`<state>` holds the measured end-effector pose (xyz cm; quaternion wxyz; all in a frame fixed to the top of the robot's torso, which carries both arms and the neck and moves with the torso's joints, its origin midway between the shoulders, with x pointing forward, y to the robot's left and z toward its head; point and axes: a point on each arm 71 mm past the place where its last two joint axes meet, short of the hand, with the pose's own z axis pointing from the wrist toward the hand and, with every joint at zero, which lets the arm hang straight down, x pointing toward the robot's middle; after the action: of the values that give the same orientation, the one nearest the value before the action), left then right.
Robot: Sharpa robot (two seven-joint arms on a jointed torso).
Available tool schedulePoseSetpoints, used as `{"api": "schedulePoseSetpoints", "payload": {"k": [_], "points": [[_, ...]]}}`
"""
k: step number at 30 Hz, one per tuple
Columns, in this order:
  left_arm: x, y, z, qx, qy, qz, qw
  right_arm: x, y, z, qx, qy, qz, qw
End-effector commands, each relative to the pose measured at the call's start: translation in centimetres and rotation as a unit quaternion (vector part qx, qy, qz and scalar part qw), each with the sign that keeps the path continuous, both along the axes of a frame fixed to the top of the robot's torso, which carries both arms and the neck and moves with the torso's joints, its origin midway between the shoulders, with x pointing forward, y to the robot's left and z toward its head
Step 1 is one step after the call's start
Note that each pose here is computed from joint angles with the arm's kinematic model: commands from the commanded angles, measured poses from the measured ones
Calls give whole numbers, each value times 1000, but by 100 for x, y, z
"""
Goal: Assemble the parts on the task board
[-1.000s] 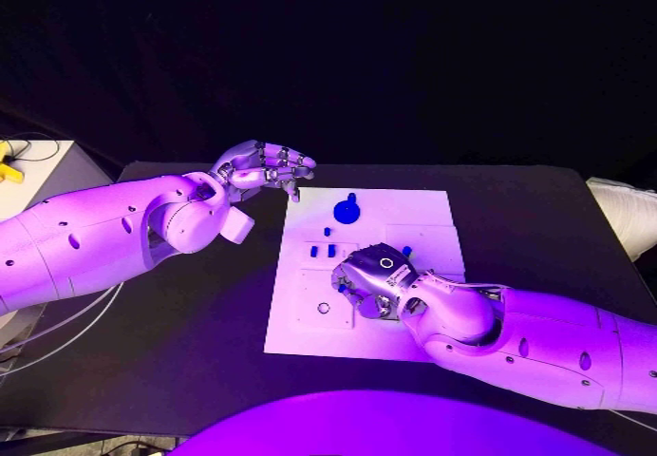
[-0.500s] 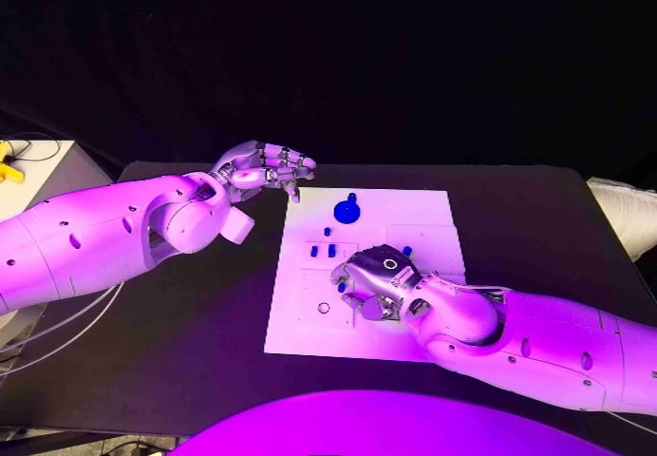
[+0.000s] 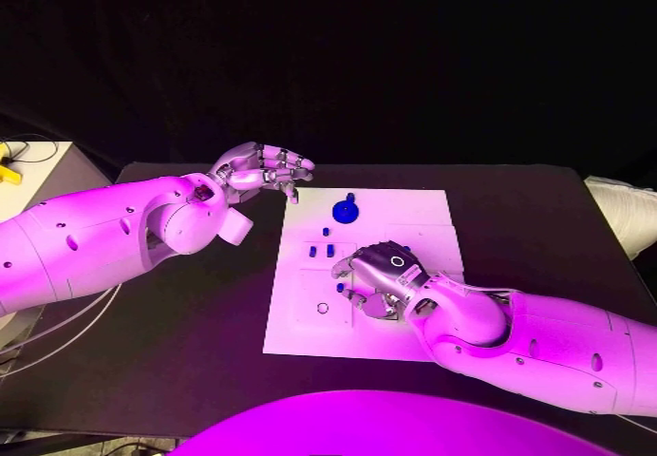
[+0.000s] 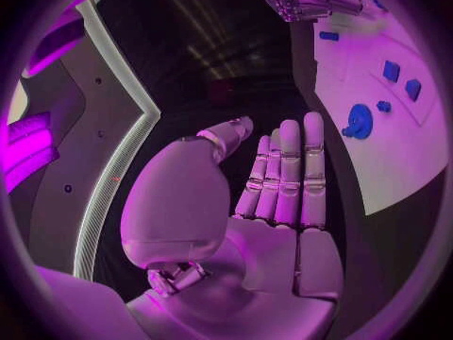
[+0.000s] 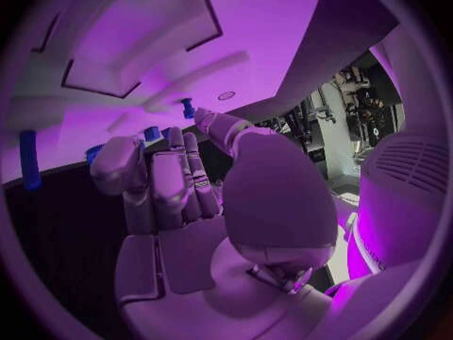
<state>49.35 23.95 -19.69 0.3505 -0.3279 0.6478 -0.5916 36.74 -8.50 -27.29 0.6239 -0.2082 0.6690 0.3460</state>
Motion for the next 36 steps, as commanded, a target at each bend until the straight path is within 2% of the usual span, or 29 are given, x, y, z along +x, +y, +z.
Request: {"api": "schedulePoseSetpoints", "payload": {"k": [1,6,10,16,25,36], "points": [[-9,-19,1,-6,3,-9,1000,-9,-47,76,30,2,-7,1000],[-11,-14,-2,-7,3,-9,1000,76,-245,232,31,32,-24,999],[-12,-10,-4,-8,2,-8,1000,209,-478,386,23,69,-41,997],[-13,-10,-9,-10,1,-8,1000,407,-838,572,4,83,-59,995],[-18,-11,-20,-11,2,-9,1000,593,-1084,556,-62,72,-76,993],[-19,-11,-23,-11,2,-10,1000,686,-1045,485,-98,54,-79,991]]}}
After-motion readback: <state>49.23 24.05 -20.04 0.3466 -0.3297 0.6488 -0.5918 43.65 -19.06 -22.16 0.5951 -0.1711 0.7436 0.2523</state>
